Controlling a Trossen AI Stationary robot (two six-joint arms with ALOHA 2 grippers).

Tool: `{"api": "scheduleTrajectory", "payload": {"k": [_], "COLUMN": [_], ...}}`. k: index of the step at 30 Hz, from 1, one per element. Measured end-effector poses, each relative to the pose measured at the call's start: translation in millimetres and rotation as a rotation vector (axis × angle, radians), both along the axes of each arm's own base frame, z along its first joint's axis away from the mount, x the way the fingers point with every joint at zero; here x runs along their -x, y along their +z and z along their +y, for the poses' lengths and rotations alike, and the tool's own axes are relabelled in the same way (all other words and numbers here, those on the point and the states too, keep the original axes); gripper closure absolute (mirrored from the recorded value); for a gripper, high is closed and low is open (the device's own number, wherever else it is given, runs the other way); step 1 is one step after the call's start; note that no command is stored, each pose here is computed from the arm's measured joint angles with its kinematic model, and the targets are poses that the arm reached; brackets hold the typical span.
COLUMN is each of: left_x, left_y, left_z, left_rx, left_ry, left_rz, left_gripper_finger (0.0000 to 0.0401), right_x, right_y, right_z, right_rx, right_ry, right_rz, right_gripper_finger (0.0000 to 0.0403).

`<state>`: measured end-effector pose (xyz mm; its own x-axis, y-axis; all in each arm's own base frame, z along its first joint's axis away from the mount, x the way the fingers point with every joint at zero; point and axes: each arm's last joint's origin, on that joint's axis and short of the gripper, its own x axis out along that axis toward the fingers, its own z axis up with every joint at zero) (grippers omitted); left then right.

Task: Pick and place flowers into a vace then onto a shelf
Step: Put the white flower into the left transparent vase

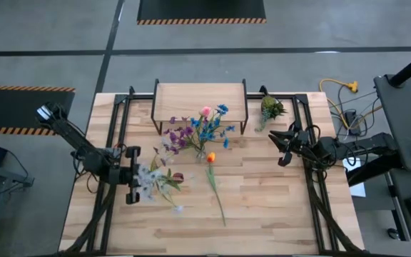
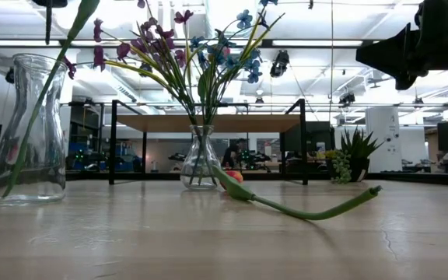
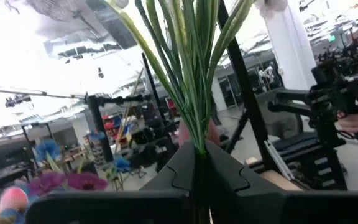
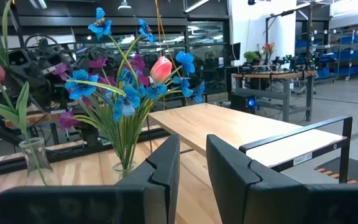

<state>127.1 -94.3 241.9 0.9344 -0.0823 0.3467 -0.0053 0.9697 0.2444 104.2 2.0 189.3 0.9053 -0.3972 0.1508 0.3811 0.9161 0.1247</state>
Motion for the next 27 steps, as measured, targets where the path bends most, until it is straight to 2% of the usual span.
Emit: {"api": "scheduleTrajectory", "payload": {"k": [6,15,22,27], "left_x": [-5,-15,-21,-25], "left_y": [-1,-13,-21,-27], "left_z": [-4,-14,-17,-20], "left_rx": [0.062,0.085,0.112,0.132], "left_ry": [-0.029,-0.041,0.024,0.014], "left_rz": [0.026,0.048,0.076,0.102], "left_gripper_finger": [0.0398,0.0398,0.0398,0.0397], "right_x": [0,0,0,0], "right_y": [0,0,0,0], "right_z": [0,0,0,0], "right_rx": [0.000,0.000,0.000,0.000], "right_ry": [0.000,0.000,0.000,0.000], "right_rz": [0.000,-0.001,-0.001,-0.001], "right_gripper_finger": [0.0330,0.0330,0.0330,0.0330]}}
